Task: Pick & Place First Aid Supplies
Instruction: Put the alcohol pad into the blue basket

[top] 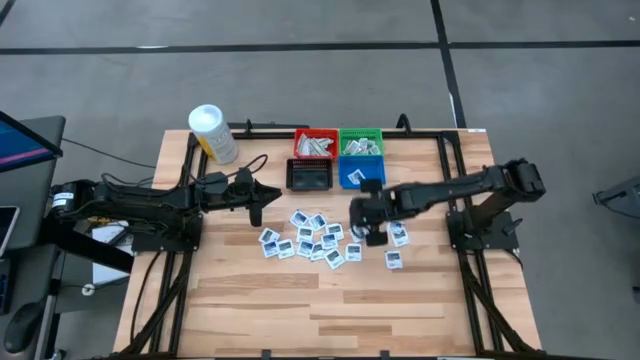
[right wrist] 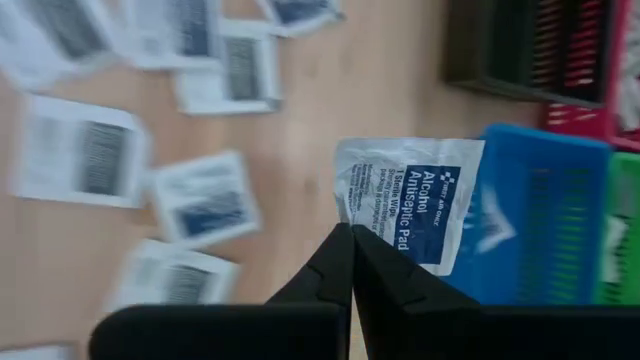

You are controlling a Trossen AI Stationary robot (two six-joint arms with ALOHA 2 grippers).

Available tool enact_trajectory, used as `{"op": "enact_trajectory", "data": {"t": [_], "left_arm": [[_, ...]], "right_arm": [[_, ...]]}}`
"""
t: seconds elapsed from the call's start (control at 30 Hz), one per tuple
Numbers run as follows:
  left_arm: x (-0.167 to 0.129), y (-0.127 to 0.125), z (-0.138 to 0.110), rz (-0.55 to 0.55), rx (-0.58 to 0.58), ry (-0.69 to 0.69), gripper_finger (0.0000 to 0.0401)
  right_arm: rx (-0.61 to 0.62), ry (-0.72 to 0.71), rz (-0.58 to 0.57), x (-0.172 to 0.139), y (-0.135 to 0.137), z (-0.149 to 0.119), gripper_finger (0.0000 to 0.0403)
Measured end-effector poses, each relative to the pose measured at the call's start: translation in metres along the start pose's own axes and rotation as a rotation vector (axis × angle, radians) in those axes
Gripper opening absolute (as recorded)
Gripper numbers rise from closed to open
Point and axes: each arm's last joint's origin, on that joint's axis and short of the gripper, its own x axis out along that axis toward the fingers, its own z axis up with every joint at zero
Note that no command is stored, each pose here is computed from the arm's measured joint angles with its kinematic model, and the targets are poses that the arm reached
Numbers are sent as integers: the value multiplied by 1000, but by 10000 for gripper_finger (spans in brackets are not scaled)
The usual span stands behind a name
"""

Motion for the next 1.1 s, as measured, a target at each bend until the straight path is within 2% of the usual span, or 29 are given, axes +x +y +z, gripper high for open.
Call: {"op": "enact_trajectory", "data": {"t": [0.37, 0.57, 0.67, 0.77, 0.87, 1.1], "left_arm": [[0, 0, 0, 0, 0, 0, 63], [0, 0, 0, 0, 0, 0, 63], [0, 0, 0, 1, 0, -1, 63], [0, 0, 0, 0, 0, 0, 63], [0, 0, 0, 0, 0, 0, 63], [0, 0, 0, 0, 0, 0, 63]], "right_arm": [[-87, 106, -80, 20, -85, -23, 0], [-64, 112, -126, 27, -120, -36, 0], [-44, 121, -130, 28, -130, -42, 1], [-24, 108, -88, 29, -136, -47, 13], [-22, 100, -47, 29, -135, -48, 38], [-33, 93, -49, 28, -128, -43, 93]]}}
